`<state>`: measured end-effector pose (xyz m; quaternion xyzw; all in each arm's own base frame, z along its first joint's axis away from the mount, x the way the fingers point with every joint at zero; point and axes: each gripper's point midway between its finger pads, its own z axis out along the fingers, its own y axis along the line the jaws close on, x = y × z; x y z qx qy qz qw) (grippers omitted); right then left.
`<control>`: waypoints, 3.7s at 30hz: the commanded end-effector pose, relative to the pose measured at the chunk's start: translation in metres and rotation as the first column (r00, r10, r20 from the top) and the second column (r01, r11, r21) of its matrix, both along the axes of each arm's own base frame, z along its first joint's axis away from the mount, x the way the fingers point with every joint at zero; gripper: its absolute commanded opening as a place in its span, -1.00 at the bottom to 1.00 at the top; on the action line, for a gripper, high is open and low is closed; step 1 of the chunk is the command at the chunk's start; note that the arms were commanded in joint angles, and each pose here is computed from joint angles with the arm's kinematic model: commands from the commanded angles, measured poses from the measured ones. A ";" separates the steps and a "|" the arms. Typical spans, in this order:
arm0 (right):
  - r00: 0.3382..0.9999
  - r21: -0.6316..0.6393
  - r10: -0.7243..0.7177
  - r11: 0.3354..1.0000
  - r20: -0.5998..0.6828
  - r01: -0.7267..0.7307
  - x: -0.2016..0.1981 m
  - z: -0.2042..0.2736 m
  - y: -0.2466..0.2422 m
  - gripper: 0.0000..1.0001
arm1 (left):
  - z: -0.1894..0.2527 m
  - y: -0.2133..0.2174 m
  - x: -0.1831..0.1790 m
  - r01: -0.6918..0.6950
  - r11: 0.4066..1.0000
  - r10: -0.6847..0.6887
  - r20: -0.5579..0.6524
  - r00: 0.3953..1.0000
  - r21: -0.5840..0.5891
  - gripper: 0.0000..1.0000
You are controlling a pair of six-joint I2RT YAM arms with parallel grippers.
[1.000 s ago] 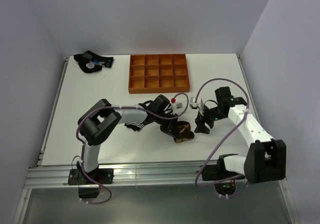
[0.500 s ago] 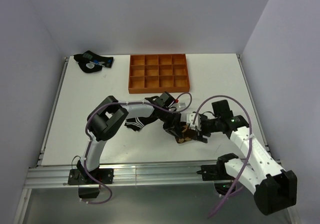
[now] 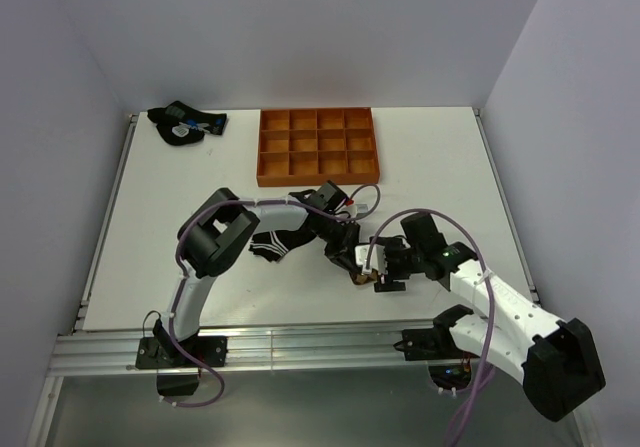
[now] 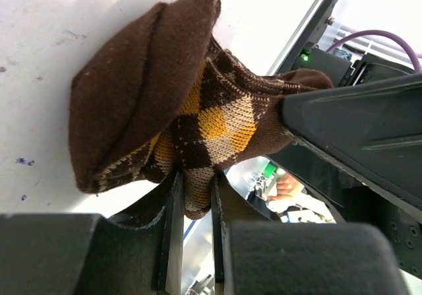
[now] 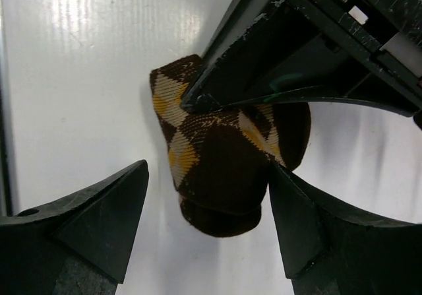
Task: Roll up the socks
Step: Roll the sock at the center of the board.
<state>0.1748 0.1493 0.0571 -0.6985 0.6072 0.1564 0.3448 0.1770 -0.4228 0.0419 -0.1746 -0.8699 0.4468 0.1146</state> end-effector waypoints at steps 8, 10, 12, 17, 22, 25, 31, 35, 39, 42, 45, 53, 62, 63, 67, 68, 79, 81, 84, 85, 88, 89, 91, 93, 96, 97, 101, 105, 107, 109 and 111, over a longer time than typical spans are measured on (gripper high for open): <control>1.000 -0.040 0.012 0.999 -0.009 -0.012 0.013 -0.022 0.012 0.59 | -0.048 0.029 0.010 -0.050 0.992 0.053 -0.029 0.998 0.120 -0.99; 1.000 -0.046 0.009 0.999 -0.017 -0.010 0.015 -0.025 0.013 0.57 | -0.051 0.032 0.012 -0.057 0.991 0.061 -0.033 0.998 0.120 -0.99; 0.999 -0.051 0.008 0.999 -0.038 -0.010 0.016 -0.027 0.015 0.52 | -0.053 0.035 0.015 -0.066 0.990 0.071 -0.032 0.997 0.128 -0.99; 0.994 -0.056 -0.003 0.998 -0.109 -0.003 0.019 -0.026 0.021 0.25 | -0.061 0.038 0.021 -0.092 0.983 0.097 -0.023 0.995 0.156 -0.95; 0.974 -0.072 -0.018 0.997 -0.224 0.002 0.017 -0.022 0.026 -0.09 | -0.054 0.036 0.034 -0.165 0.974 0.161 0.041 0.986 0.157 -0.82; 0.959 -0.080 -0.027 0.997 -0.282 0.004 0.014 -0.023 0.025 -0.24 | -0.044 0.036 0.038 -0.228 0.962 0.220 0.067 0.973 0.152 -0.65; 0.908 -0.121 -0.047 0.993 -0.417 -0.004 0.019 -0.027 0.023 -0.47 | -0.022 0.040 0.057 -0.370 0.924 0.348 0.191 0.918 0.095 -0.37; 0.883 -0.159 -0.081 0.987 -0.462 0.007 0.022 -0.034 0.018 -0.47 | -0.010 0.049 0.068 -0.460 0.885 0.428 0.269 0.863 0.066 -0.29; 0.848 -0.180 -0.092 0.984 -0.522 -0.004 0.021 -0.035 0.015 -0.47 | 0.002 0.065 0.082 -0.549 0.836 0.500 0.389 0.774 0.018 -0.21; 0.827 -0.192 -0.111 0.981 -0.552 0.003 0.026 -0.035 0.013 -0.47 | 0.016 0.078 0.089 -0.598 0.801 0.531 0.494 0.688 -0.029 -0.18; 0.798 -0.213 -0.138 0.977 -0.587 0.012 0.032 -0.035 0.011 -0.47 | 0.037 0.082 0.086 -0.608 0.788 0.543 0.575 0.612 -0.097 -0.16; 0.685 -0.295 -0.244 0.955 -0.686 0.044 0.041 -0.041 0.002 -0.46 | 0.060 0.066 0.072 -0.474 0.872 0.358 0.820 0.447 -0.122 -0.07; 0.560 -0.331 -0.308 0.942 -0.769 0.064 0.046 -0.044 -0.004 -0.46 | 0.056 0.026 0.059 -0.251 0.968 0.116 0.939 0.325 -0.032 -0.01; 0.546 -0.336 -0.319 0.939 -0.774 0.072 0.047 -0.044 -0.005 -0.46 | 0.054 0.024 0.058 -0.236 0.971 0.101 0.940 0.326 -0.023 0.00; 0.538 -0.349 -0.339 0.933 -0.772 0.087 0.049 -0.045 -0.007 -0.46 | 0.052 0.014 0.065 -0.202 0.979 0.046 0.954 0.295 0.015 -0.01; 0.536 -0.350 -0.340 0.933 -0.773 0.087 0.048 -0.045 -0.007 -0.46 | 0.051 0.012 0.065 -0.193 0.981 0.040 0.955 0.293 0.018 -0.01; 0.518 -0.374 -0.395 0.915 -0.759 0.150 0.052 -0.046 -0.006 -0.45 | 0.013 -0.003 0.052 -0.127 0.989 -0.018 0.916 0.400 0.075 -0.02; 0.526 -0.378 -0.405 0.911 -0.748 0.164 0.053 -0.046 -0.006 -0.43 | 0.005 -0.004 0.049 -0.122 0.989 -0.028 0.904 0.426 0.088 -0.07; 0.529 -0.385 -0.420 0.905 -0.737 0.182 0.054 -0.046 -0.007 -0.38 | -0.009 -0.002 0.045 -0.120 0.986 -0.051 0.886 0.462 0.119 -0.20; 0.534 -0.391 -0.428 0.901 -0.729 0.189 0.055 -0.047 -0.008 -0.33 | -0.010 -0.003 0.045 -0.123 0.985 -0.053 0.881 0.471 0.125 -0.27; 0.558 -0.404 -0.459 0.886 -0.691 0.228 0.061 -0.048 -0.011 -0.22 | -0.023 -0.001 0.040 -0.118 0.980 -0.081 0.863 0.499 0.160 -0.58; 0.566 -0.405 -0.470 0.880 -0.678 0.246 0.063 -0.046 -0.011 -0.20 | -0.026 0.000 0.039 -0.117 0.979 -0.085 0.859 0.506 0.166 -0.67; 0.570 -0.413 -0.494 0.868 -0.656 0.276 0.066 -0.048 -0.013 -0.12 | -0.030 0.002 0.037 -0.118 0.978 -0.088 0.852 0.515 0.173 -0.74; 0.571 -0.425 -0.523 0.851 -0.633 0.308 0.070 -0.049 -0.015 -0.07 | -0.034 0.004 0.035 -0.116 0.976 -0.095 0.846 0.525 0.181 -0.80; 0.573 -0.424 -0.544 0.839 -0.613 0.343 0.073 -0.047 -0.016 0.07 | -0.040 0.006 0.031 -0.114 0.975 -0.101 0.839 0.534 0.190 -0.81; 0.576 -0.420 -0.544 0.838 -0.610 0.348 0.074 -0.046 -0.015 0.10 | -0.041 0.007 0.031 -0.118 0.974 -0.103 0.840 0.533 0.194 -0.81; 0.577 -0.406 -0.542 0.840 -0.611 0.360 0.074 -0.038 -0.014 0.16 | -0.040 0.008 0.031 -0.120 0.974 -0.099 0.842 0.530 0.190 -0.81; 0.582 -0.388 -0.551 0.835 -0.598 0.391 0.078 -0.028 -0.015 0.21 | -0.038 0.007 0.032 -0.127 0.974 -0.093 0.845 0.527 0.186 -0.82; 0.580 -0.379 -0.559 0.829 -0.592 0.412 0.081 -0.024 -0.016 0.22 | -0.039 0.008 0.032 -0.125 0.974 -0.096 0.843 0.528 0.189 -0.82; 0.573 -0.379 -0.567 0.823 -0.592 0.423 0.082 -0.021 -0.018 0.23 | -0.039 0.007 0.032 -0.128 0.974 -0.093 0.844 0.529 0.187 -0.82; 0.563 -0.372 -0.570 0.820 -0.598 0.435 0.083 -0.019 -0.020 0.25 | -0.038 0.007 0.031 -0.127 0.975 -0.091 0.845 0.528 0.184 -0.83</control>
